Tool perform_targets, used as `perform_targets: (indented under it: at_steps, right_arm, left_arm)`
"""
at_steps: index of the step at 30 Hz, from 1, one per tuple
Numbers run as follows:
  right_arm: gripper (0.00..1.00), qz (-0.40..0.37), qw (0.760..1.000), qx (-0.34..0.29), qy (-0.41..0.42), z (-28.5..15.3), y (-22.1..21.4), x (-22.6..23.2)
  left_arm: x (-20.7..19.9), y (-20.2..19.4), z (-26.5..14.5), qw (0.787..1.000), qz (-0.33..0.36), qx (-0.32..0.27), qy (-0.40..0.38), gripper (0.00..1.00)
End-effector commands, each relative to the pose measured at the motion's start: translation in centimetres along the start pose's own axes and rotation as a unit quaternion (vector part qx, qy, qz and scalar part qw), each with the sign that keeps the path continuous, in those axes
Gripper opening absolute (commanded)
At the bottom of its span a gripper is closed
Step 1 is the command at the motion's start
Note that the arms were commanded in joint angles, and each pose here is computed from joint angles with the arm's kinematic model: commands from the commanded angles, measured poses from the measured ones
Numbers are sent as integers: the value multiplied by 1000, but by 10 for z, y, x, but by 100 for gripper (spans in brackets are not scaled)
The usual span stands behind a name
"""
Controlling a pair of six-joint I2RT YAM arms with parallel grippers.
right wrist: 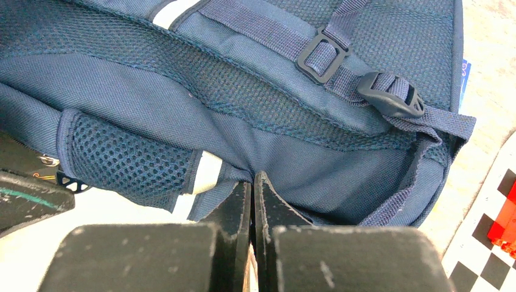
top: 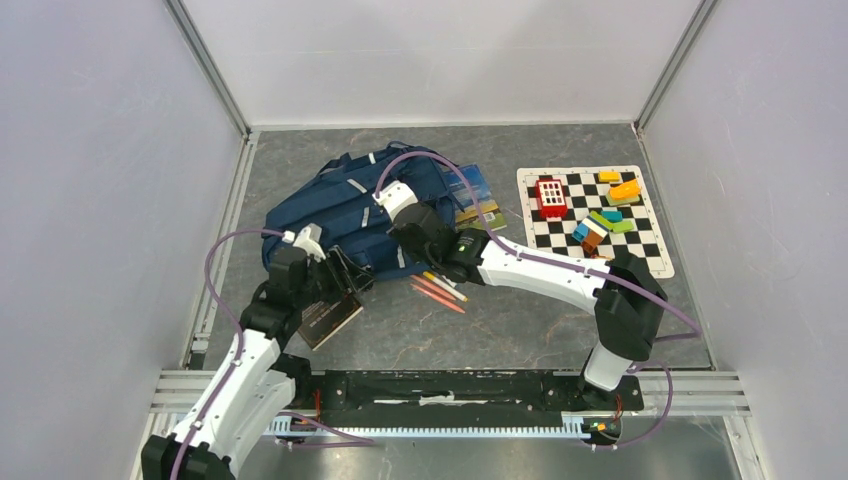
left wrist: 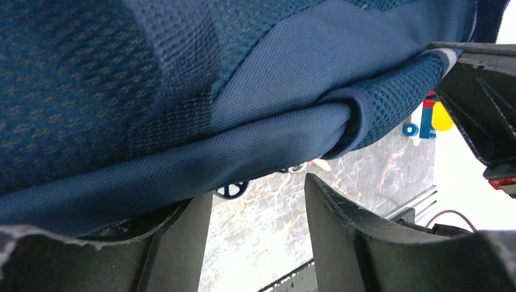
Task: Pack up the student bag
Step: Unzip the student bag at the center of the board.
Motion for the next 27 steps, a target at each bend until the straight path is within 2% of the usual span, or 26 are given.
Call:
perform_targets:
  at_steps: [1,8,12,19,23,27]
  right_arm:
    - [0,61,995,-79,-3,-10,54,-3]
    - [0,64,995,-79,15,-11,54,3]
    - [0,62,995,-76,21,-12,53,4]
    - [0,59,995,-76,32,-12,53,7]
    - [0,56,995,-77,43,-12,53,10]
    - [0,51,995,-74,44,-12,51,10]
  left_arm:
    - [-11,24,9,998,7,-67,-22,61]
    - [-6,32,12,993,25,-113,-22,53]
    - [-13,38,11,988,38,-144,-50,51]
    - [-10,37,16,987,47,-144,-50,48]
    - [-12,41,20,985,53,-151,-56,42]
    - [-11,42,20,985,54,-156,-56,25]
Point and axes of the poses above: each gripper's point midway between its finger pads, its own z axis out along the fingers, its own x axis along the line the jaws close on, y = z × x, the point moved 3 cm from there along -z, back along the fingers, and after that the axes turned 6 degrees about z, right-handed, at the moved point
